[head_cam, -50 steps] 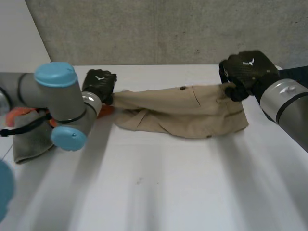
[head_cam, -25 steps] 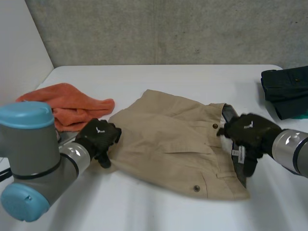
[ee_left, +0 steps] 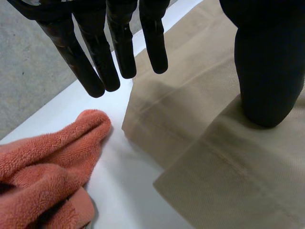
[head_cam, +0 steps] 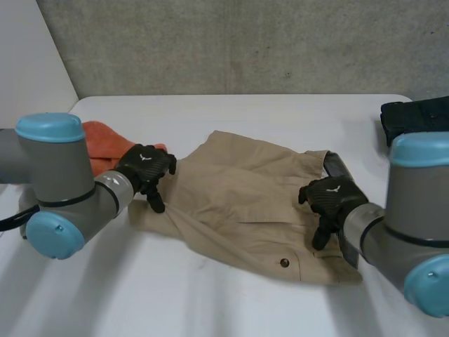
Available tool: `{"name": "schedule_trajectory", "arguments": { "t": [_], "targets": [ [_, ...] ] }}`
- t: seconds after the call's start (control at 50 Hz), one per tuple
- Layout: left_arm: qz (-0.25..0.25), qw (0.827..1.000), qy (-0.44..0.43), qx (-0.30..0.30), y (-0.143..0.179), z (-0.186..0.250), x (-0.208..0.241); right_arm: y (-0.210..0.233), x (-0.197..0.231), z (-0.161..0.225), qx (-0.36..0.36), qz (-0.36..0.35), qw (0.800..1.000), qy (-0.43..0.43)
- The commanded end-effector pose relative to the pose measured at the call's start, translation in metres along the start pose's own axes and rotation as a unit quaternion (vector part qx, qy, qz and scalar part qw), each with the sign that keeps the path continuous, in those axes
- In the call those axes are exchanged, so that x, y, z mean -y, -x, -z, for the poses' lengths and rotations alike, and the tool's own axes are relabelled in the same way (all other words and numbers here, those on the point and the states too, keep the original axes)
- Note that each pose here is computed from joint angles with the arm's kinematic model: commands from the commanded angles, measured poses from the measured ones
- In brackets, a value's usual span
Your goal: Fold the laundry.
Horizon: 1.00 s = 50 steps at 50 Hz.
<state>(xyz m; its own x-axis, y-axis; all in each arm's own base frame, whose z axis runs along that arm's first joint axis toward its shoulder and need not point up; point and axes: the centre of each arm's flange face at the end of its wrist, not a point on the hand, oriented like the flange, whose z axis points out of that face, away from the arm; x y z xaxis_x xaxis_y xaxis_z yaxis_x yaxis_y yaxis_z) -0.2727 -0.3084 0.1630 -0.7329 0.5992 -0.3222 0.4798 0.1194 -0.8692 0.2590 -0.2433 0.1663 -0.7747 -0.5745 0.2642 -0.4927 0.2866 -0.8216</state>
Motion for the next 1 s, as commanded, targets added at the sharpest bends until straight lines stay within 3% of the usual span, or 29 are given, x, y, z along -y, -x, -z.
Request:
{"name": "schedule_trajectory", "arguments": {
  "t": [0.02, 0.16, 0.26, 0.4, 0.6, 0.74, 1.0],
  "targets": [
    [0.014, 1.000, -0.001, 0.010, 0.013, 0.015, 0.010, 0.015, -0.011, -0.027, -0.010, 0.013, 0.999, -0.029],
    [0.028, 0.999, -0.015, 0.019, 0.025, 0.034, 0.018, 0.018, -0.015, -0.031, -0.016, 0.032, 0.999, -0.024],
    [0.031, 0.999, -0.018, 0.020, 0.028, 0.037, 0.019, 0.012, 0.004, -0.017, -0.036, 0.030, 0.996, -0.081],
    [0.036, 0.999, 0.002, 0.005, 0.021, 0.028, 0.006, 0.014, 0.059, 0.031, -0.035, 0.038, 0.981, -0.189],
    [0.044, 0.998, 0.021, -0.031, -0.007, 0.025, -0.006, 0.025, 0.100, 0.084, 0.000, 0.046, 0.974, -0.220],
    [0.055, 0.998, 0.019, -0.022, -0.012, 0.022, -0.008, 0.030, 0.115, 0.111, 0.007, 0.044, 0.967, -0.250],
    [0.081, 0.993, 0.043, -0.069, -0.029, 0.035, -0.011, 0.012, 0.102, 0.094, -0.024, 0.033, 0.977, -0.211]
  ]
}}
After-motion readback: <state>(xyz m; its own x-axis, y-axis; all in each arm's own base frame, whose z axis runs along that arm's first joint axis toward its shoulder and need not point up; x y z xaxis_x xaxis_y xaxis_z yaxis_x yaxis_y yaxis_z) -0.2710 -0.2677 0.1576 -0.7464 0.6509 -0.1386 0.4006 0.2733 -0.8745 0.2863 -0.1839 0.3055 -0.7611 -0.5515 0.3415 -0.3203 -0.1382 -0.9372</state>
